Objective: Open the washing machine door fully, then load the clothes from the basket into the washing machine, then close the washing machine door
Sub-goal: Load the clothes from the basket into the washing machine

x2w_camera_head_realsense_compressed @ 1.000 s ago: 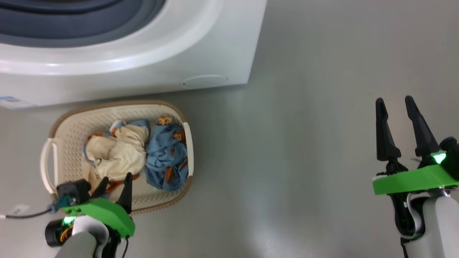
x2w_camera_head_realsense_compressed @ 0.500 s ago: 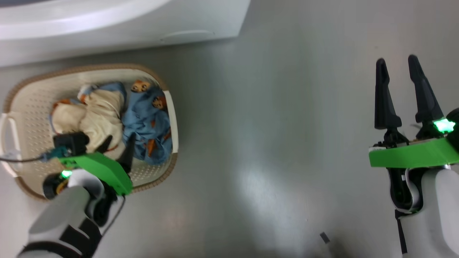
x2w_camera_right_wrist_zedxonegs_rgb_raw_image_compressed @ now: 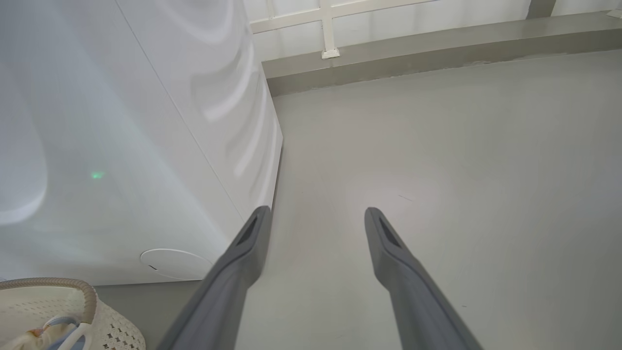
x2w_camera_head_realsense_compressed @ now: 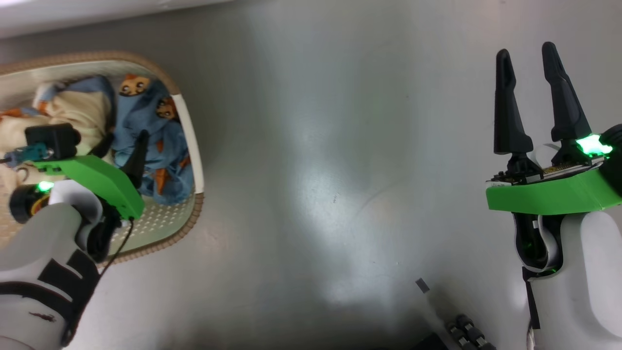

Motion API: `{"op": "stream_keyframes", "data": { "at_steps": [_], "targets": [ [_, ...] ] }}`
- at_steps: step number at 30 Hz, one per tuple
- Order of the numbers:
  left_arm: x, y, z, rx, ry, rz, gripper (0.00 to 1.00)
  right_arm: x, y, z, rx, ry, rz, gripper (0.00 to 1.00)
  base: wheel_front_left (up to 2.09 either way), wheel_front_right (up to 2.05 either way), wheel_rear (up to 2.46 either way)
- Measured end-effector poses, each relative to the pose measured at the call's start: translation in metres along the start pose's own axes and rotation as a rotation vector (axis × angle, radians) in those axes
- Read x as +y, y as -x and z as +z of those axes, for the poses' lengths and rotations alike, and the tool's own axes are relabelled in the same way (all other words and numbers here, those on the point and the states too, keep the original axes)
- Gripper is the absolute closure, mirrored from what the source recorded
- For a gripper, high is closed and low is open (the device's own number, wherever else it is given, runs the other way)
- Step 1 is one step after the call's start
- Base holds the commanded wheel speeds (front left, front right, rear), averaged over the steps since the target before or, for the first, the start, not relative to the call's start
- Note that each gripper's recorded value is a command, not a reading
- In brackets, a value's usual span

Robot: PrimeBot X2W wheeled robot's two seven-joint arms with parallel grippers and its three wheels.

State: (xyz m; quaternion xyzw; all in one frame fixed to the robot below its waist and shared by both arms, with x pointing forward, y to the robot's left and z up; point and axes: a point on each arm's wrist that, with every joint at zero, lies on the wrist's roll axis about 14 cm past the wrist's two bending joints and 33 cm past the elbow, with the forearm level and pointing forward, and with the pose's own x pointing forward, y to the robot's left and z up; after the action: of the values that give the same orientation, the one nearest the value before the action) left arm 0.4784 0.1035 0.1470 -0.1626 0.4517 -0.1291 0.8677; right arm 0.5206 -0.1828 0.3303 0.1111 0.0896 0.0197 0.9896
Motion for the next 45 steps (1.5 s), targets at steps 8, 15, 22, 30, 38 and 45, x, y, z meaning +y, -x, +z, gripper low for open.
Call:
{"op": "stream_keyframes", "data": {
  "at_steps": [8,15,22,30,38,45],
  "targets": [
    [0.005,-0.022,-0.015,0.054,-0.043,-0.001,0.0,-0.01,0.003,-0.009,0.02,0.016,-0.02,0.0,0.0,0.0,0.0],
    [0.001,-0.029,-0.023,0.101,-0.054,-0.022,0.0,-0.01,0.004,-0.011,0.025,0.02,-0.018,0.0,0.0,0.0,0.0],
    [-0.001,-0.026,-0.018,0.093,-0.025,-0.018,1.0,-0.006,0.003,-0.006,0.013,0.017,-0.009,0.0,0.0,0.0,0.0],
    [-0.007,-0.013,0.007,0.006,0.027,-0.01,1.0,-0.001,0.002,0.013,-0.026,0.011,-0.002,0.0,0.0,0.0,0.0],
    [-0.008,0.024,0.037,-0.113,0.161,0.018,1.0,0.008,0.01,0.041,-0.073,0.002,0.007,0.0,0.0,0.0,0.0],
    [-0.01,0.071,0.062,-0.235,0.164,0.022,1.0,0.013,0.031,0.058,-0.083,-0.004,0.008,0.0,0.0,0.0,0.0]
  ]
}}
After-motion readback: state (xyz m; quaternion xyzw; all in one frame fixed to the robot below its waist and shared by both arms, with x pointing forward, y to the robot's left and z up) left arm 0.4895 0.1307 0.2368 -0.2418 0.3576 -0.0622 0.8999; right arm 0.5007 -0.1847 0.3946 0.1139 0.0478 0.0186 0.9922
